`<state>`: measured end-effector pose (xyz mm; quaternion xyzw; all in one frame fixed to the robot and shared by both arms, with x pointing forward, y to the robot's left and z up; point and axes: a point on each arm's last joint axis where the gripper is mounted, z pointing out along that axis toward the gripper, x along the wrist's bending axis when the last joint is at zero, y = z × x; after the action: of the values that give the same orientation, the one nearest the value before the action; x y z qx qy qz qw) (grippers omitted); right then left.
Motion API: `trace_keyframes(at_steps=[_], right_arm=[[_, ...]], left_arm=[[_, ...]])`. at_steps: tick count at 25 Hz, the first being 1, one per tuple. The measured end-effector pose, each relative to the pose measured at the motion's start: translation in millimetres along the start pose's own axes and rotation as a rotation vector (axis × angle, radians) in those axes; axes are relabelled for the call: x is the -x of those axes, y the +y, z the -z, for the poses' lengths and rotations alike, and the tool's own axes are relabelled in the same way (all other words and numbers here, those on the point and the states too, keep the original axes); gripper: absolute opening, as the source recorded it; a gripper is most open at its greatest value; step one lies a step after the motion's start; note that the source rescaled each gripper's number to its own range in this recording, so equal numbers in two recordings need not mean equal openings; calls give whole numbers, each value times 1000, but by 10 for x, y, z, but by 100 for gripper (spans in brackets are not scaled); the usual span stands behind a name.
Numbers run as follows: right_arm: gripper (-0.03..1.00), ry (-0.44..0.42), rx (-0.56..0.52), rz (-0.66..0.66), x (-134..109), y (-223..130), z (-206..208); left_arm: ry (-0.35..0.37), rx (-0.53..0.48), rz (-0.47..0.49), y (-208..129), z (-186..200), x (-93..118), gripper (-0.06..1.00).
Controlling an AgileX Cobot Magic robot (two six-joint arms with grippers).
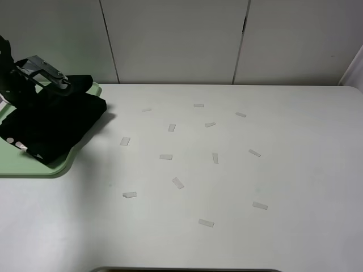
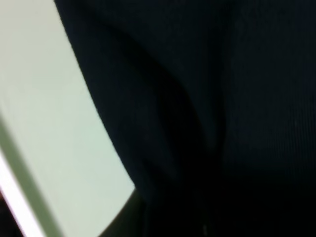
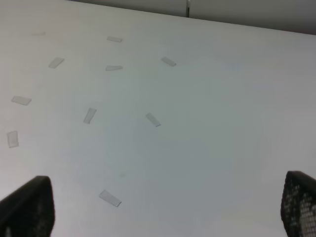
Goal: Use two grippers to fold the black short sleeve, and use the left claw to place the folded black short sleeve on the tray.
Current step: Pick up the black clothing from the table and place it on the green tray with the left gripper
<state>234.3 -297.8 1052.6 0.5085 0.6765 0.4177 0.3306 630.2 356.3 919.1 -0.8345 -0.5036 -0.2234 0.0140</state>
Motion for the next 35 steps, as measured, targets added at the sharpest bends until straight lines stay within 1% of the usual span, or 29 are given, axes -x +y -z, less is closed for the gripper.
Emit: trace_keyframes(at_steps=[2,6,10,14,16,20,22,25,29,35], right_arm=[[100,0,0,0,0,0,0],[100,0,0,0,0,0,0],[100,0,0,0,0,0,0],[100,0,0,0,0,0,0],[100,0,0,0,0,0,0],[100,0,0,0,0,0,0],[100,0,0,0,0,0,0],[100,0,0,0,0,0,0],[100,0,0,0,0,0,0],[100,0,0,0,0,0,0]], left_arm=[[-1,-8,16,-94,-48,-39,12],[-17,-33,37,-336,-171,-42,12],[-23,-30,62,-511,-251,-56,12],[-20,-22,72,-533,-262,-74,12],[-18,-14,98,-529,-263,-78,12],[-7,20,229,-534,-275,-112,12],[-2,37,275,-544,-281,-139,12],[5,50,307,-572,-290,-184,12],[10,41,342,-626,-299,-232,12],[1,16,368,-666,-310,-207,12]])
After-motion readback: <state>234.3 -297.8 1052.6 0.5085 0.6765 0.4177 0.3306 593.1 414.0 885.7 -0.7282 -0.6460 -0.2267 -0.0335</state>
